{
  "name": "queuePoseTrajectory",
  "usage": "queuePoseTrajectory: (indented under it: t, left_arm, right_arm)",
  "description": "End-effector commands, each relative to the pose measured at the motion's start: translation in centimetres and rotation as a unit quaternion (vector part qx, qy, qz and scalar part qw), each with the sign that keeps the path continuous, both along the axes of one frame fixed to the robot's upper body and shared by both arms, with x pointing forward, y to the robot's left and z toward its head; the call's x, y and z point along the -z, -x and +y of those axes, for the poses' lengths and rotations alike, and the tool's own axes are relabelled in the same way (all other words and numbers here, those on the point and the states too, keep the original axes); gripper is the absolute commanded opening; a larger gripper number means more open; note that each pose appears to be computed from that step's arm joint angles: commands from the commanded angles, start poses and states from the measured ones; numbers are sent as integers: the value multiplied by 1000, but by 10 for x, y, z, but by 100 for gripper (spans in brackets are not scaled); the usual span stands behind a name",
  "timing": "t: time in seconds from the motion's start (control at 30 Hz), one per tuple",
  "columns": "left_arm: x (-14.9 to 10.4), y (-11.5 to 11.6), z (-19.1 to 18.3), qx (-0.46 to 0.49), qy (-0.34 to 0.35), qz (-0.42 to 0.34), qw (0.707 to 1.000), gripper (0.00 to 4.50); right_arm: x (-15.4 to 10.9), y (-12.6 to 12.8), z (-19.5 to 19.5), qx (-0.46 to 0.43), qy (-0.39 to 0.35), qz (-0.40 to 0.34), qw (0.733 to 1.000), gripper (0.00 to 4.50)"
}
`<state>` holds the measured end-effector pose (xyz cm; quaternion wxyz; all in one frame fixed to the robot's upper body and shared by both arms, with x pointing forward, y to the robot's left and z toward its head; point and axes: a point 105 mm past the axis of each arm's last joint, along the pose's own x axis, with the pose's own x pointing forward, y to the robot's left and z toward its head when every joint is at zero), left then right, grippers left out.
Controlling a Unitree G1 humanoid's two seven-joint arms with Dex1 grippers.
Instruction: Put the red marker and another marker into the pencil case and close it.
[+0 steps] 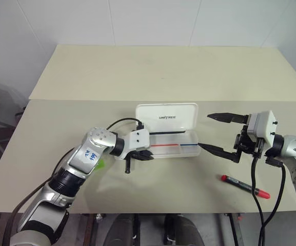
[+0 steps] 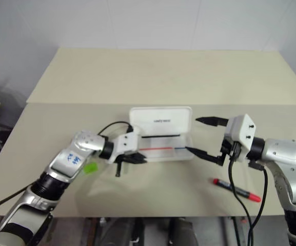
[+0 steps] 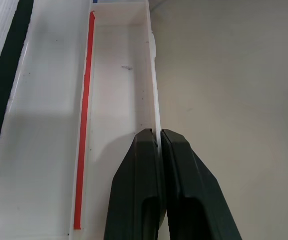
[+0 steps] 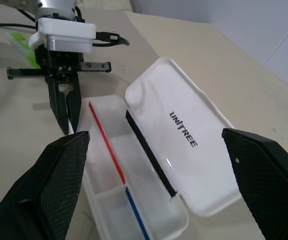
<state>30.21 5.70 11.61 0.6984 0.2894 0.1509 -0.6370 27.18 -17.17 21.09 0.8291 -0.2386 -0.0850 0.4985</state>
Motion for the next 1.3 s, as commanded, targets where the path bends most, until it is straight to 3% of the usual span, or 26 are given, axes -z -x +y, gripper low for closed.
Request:
queuePoseTrajectory:
  t: [0.03, 0.37, 0.4, 0.63, 0.73, 1.0, 1.3]
  left_arm:
    - [2, 20, -17, 46, 13, 16, 999, 1]
    - [5, 4, -14, 27, 1, -25, 999, 1]
    - [5, 3, -15, 27, 2, -26, 999, 58]
    - [-9, -1, -25, 24, 56, -35, 998, 283]
    - [-18, 10, -27, 40, 82, -24, 996, 382]
    - [-18, 33, -30, 77, 139, -16, 987, 382]
    - [7, 25, -25, 66, 206, -8, 976, 382]
  right_arm:
    - [-8, 6, 3, -8, -5, -21, 1000, 450]
    - [-5, 7, -2, -8, -4, -14, 1000, 450]
    - [-6, 6, -1, -9, -5, -14, 1000, 450]
    - [-4, 4, 0, -13, -2, -10, 1000, 450]
    - [-3, 2, 0, -13, -1, -8, 1000, 450]
    - [0, 1, -2, -13, 1, 3, 1000, 450]
    - [-6, 9, -5, -1, 10, 11, 1000, 450]
